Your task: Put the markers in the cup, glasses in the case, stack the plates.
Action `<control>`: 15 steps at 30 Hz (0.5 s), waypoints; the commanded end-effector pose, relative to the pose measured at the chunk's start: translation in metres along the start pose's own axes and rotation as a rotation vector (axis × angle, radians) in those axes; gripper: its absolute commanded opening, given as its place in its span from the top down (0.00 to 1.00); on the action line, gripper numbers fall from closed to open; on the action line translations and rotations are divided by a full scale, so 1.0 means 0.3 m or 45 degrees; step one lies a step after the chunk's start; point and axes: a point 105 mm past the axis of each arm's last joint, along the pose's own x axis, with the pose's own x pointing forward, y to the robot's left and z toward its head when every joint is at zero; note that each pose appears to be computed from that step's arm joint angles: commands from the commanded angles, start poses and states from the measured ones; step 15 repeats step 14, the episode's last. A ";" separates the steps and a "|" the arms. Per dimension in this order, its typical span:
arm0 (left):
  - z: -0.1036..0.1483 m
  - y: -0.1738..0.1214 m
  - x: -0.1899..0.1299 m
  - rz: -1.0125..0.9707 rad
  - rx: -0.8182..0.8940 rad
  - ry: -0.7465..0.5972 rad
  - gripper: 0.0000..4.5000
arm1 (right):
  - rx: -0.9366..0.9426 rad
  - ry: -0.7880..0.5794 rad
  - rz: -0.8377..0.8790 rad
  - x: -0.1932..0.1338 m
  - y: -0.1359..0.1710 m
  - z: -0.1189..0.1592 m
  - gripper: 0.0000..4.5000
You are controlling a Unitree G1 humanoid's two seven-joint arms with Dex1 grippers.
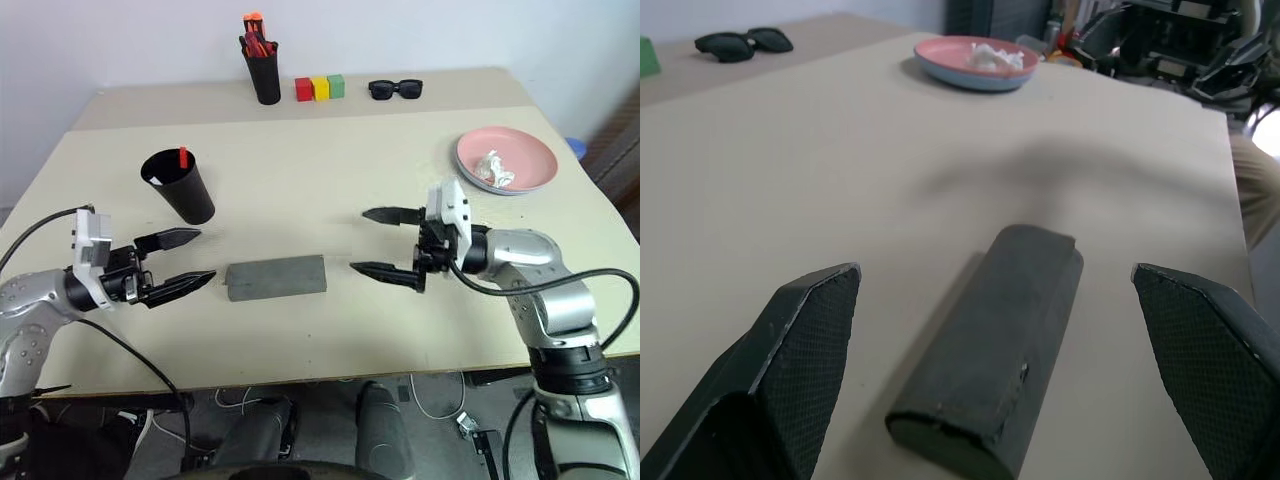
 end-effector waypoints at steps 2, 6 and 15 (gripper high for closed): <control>0.030 0.013 0.017 -0.040 0.089 -0.053 0.00 | -0.136 -0.004 -0.044 -0.039 0.017 0.059 0.00; 0.018 0.021 0.038 -0.051 0.090 -0.064 0.00 | -0.155 0.057 -0.087 -0.074 0.021 0.034 0.00; 0.010 0.017 0.096 -0.097 0.126 -0.073 0.00 | -0.187 0.087 -0.123 -0.077 0.014 0.026 0.00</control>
